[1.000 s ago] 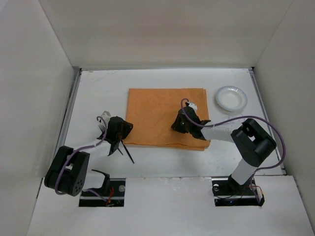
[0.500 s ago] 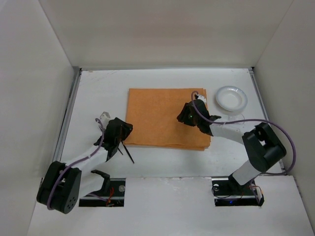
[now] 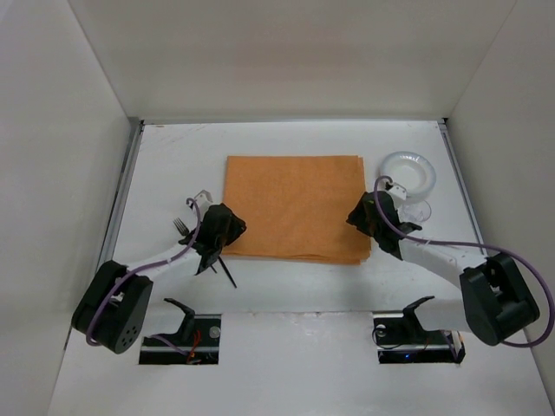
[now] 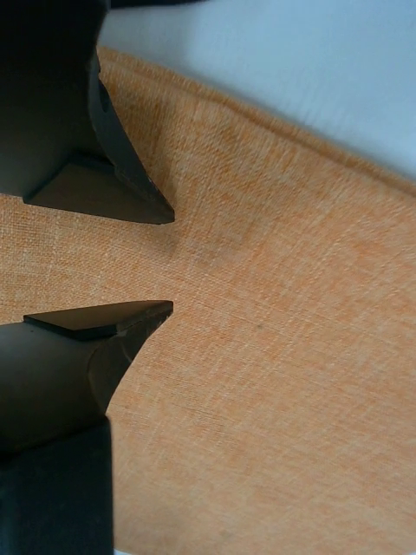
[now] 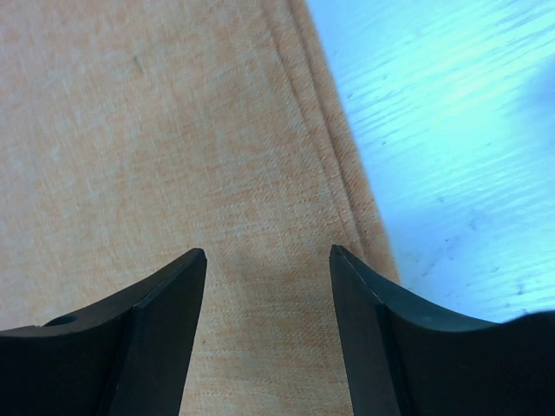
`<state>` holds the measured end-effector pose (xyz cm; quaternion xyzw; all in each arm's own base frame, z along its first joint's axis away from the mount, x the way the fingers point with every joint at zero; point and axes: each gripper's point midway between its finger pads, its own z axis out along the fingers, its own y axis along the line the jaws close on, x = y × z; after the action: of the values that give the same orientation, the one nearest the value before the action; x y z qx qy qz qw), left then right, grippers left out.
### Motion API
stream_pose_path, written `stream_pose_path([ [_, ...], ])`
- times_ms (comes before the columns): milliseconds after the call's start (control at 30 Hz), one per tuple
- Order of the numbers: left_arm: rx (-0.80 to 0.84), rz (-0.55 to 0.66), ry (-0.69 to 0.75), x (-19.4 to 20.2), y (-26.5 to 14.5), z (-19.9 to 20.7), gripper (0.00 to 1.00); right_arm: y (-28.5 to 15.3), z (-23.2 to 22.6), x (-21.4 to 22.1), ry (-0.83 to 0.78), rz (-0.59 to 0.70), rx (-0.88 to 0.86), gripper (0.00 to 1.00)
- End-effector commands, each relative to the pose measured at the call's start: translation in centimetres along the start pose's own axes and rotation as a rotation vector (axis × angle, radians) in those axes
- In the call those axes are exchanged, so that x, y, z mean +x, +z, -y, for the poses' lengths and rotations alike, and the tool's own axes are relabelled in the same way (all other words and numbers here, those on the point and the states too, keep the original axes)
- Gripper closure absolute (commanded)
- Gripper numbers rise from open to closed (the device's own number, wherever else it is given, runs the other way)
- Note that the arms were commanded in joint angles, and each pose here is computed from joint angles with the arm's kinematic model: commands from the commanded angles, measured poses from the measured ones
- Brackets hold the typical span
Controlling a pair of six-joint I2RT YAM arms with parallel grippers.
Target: Set the dinner table for one person
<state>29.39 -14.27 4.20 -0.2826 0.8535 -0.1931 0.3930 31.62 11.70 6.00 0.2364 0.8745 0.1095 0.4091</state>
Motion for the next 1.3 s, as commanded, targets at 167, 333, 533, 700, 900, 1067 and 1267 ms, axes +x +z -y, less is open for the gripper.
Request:
stream_pose_path([
  [167,-0.05,0.076,0.001,-2.7,-0.7,-1.2,0.61,-0.9,-0.2,-0.7,0.1,-0.003,0.024,0.36],
  [333,-0.131,0.103,-0.053,-3.8,-0.4,-4.4,0.58,-2.6,2.0,0.9,0.21,0.022,0.054,0.38],
  [533,-0.137,0.119,-0.052,-5.5,-0.4,-4.0,0.56,-5.9,3.4,3.0,0.224,0.011,0.084,0.39],
  [700,-0.177,0.108,-0.027,-5.1,0.1,-5.3,0.56,-5.9,4.3,5.2,0.22,-0.048,0.122,0.42],
  [900,-0.138,0.052,-0.007,-3.6,0.5,-4.7,0.58,-5.8,3.5,6.0,0.238,-0.081,0.108,0.49],
  [1067,-0.126,0.047,-0.009,-3.5,0.6,-4.9,0.63,-6.0,3.2,7.1,0.207,-0.117,0.125,0.51],
  [1267,-0.122,0.033,-0.014,-2.9,0.9,-5.5,0.68,-8.6,4.9,5.7,0.154,-0.058,0.2,0.49],
])
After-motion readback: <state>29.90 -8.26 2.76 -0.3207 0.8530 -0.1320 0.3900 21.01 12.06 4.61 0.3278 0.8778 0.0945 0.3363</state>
